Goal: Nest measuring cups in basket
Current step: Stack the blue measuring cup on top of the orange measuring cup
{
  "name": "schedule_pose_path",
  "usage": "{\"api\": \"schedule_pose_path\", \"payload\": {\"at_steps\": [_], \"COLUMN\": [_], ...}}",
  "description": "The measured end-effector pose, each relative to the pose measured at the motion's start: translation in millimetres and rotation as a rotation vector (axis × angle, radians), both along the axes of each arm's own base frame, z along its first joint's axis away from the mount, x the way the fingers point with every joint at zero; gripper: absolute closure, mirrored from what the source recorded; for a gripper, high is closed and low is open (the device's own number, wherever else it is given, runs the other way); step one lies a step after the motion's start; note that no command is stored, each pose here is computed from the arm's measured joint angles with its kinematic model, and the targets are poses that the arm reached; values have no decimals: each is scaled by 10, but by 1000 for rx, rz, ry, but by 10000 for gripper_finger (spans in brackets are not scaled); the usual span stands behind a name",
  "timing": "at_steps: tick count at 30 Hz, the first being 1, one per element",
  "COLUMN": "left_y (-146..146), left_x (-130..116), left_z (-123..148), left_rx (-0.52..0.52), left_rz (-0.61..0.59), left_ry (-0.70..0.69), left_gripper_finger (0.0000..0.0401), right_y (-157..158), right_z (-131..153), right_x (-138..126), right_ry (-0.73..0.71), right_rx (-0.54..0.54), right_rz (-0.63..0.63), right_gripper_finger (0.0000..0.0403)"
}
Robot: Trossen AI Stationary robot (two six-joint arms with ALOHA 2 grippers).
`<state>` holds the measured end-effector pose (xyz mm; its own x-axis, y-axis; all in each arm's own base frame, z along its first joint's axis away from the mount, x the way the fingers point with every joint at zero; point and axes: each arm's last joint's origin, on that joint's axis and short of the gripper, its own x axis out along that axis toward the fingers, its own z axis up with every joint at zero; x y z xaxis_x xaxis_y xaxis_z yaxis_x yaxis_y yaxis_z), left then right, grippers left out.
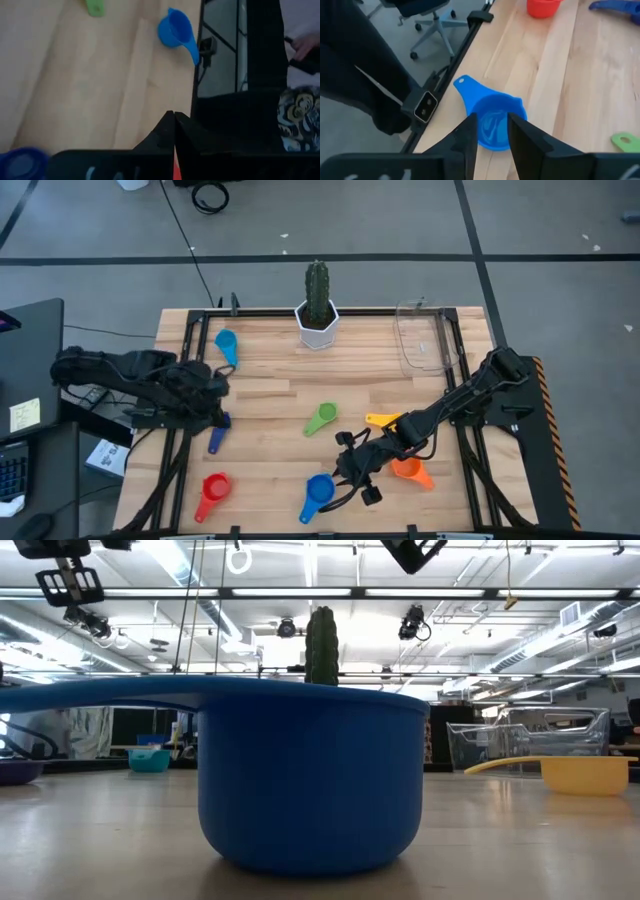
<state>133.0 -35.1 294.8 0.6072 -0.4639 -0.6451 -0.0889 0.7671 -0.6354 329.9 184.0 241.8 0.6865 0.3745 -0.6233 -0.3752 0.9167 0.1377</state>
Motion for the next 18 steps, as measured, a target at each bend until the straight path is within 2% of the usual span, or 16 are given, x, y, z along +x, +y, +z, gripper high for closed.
{"api": "schedule_pose_path", "payload": {"at_steps": [8,13,18], "left_y": [-315,-488,-661], "left_x": [363,514,624], "left_z": [-42,-90,-173], "left_rx": [52,55,88], "left_rz": [-117,-106,-56], "left_ry": [-122,-150,-155], "left_gripper_finger": [396,396,396], "right_y": [-21,-64,-99], "right_z": [240,479,777], "right_x": [95,155,116], "right_ry": [-97,-122,-73], "right_rx": [-36,-72,-185], "right_rz": [-7,-8,54], "right_gripper_finger": [308,331,377]}}
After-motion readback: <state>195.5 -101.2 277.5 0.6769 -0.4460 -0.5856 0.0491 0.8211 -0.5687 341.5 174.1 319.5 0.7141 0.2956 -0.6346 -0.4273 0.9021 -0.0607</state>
